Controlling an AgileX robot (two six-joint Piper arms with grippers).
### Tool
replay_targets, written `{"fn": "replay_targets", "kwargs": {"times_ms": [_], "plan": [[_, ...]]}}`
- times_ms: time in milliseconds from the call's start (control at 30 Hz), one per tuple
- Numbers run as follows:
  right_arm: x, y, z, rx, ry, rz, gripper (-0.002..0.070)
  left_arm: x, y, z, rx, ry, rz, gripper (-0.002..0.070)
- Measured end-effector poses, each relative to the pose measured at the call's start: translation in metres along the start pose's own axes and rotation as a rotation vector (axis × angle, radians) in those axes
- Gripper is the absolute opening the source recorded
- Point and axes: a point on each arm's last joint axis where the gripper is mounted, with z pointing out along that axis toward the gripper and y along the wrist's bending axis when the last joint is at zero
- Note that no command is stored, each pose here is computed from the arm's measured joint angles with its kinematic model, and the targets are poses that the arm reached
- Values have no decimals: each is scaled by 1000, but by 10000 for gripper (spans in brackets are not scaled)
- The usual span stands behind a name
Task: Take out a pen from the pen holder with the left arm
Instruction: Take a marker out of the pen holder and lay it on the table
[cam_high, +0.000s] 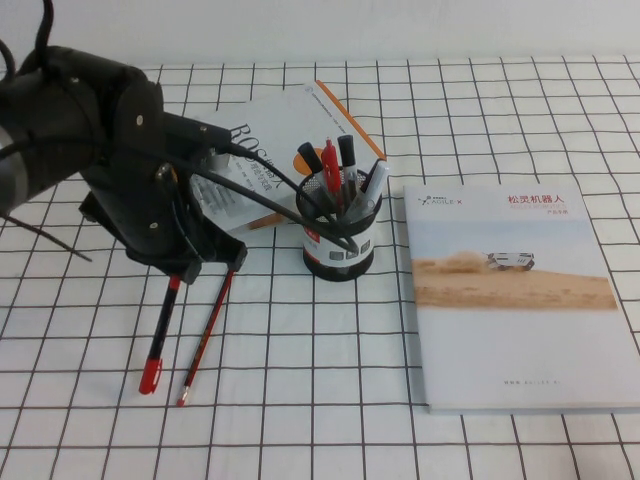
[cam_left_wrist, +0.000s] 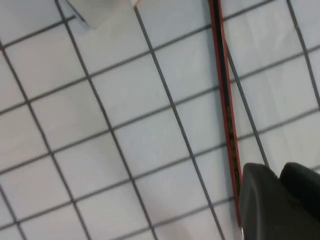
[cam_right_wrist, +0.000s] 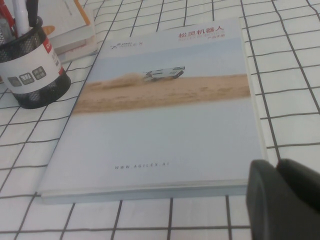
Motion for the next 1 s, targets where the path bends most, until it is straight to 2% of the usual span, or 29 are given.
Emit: {"fn": "replay_targets", "kwargs": {"times_ms": [567,767,867,1000], "plan": [[0,0,0,0,0,0,-13,-28,2,77,24,-58,-5,30],[0,0,0,0,0,0,-13,-34,3,87,24,-99,-10,35],[0,0,0,0,0,0,-13,-36,4,87,22,-128,-13,76],[0,0,0,0,0,0,-13,-37,8,87,20,-142,-22,212]]}}
